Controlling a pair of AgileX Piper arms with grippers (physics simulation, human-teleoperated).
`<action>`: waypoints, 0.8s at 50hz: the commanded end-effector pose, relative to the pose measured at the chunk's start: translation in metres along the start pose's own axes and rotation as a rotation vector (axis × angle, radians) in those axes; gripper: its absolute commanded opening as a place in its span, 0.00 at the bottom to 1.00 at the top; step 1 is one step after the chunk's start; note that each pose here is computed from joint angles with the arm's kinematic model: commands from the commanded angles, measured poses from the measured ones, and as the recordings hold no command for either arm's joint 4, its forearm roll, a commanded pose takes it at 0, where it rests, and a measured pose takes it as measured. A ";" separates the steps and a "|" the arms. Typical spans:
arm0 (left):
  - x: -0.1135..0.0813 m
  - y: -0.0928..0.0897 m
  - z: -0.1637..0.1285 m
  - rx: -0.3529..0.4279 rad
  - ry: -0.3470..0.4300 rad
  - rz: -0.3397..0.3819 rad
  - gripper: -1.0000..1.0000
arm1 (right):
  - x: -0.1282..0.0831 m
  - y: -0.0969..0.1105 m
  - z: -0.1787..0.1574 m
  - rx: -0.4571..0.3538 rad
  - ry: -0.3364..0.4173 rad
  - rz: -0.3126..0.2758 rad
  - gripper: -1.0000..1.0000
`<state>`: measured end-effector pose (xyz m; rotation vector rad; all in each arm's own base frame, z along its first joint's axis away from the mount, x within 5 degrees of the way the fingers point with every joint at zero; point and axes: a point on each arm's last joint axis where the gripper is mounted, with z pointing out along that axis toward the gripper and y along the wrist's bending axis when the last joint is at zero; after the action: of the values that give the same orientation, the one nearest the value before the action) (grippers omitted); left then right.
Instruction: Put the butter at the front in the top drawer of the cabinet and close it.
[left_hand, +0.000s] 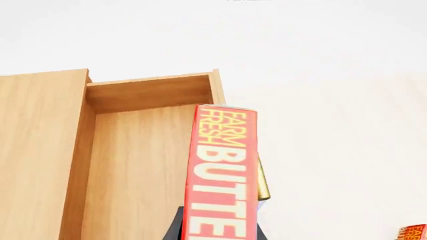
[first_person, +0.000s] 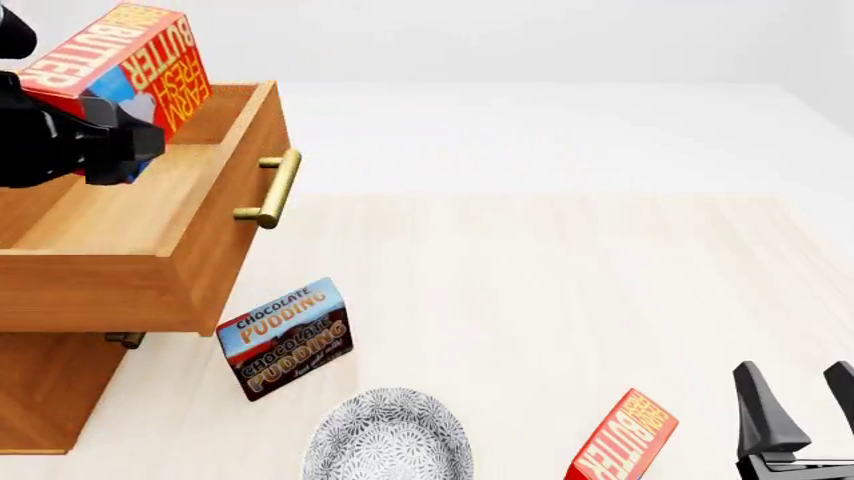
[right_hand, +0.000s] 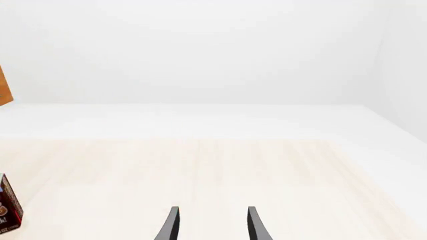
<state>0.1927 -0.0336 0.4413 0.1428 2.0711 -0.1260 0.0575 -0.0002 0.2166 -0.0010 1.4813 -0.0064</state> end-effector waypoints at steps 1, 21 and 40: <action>0.004 0.011 -0.017 -0.050 -0.032 -0.019 0.00 | 0.001 0.000 0.000 -0.001 0.001 0.001 1.00; 0.018 0.025 0.002 -0.114 0.024 -0.052 0.00 | 0.001 0.000 0.000 -0.001 0.001 0.001 1.00; 0.021 0.037 0.008 -0.164 0.043 -0.073 0.00 | 0.001 0.000 0.000 -0.001 0.001 0.001 1.00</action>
<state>0.1936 -0.0025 0.4165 -0.0289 2.1334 -0.0303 0.0575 -0.0002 0.2166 -0.0009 1.4813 -0.0064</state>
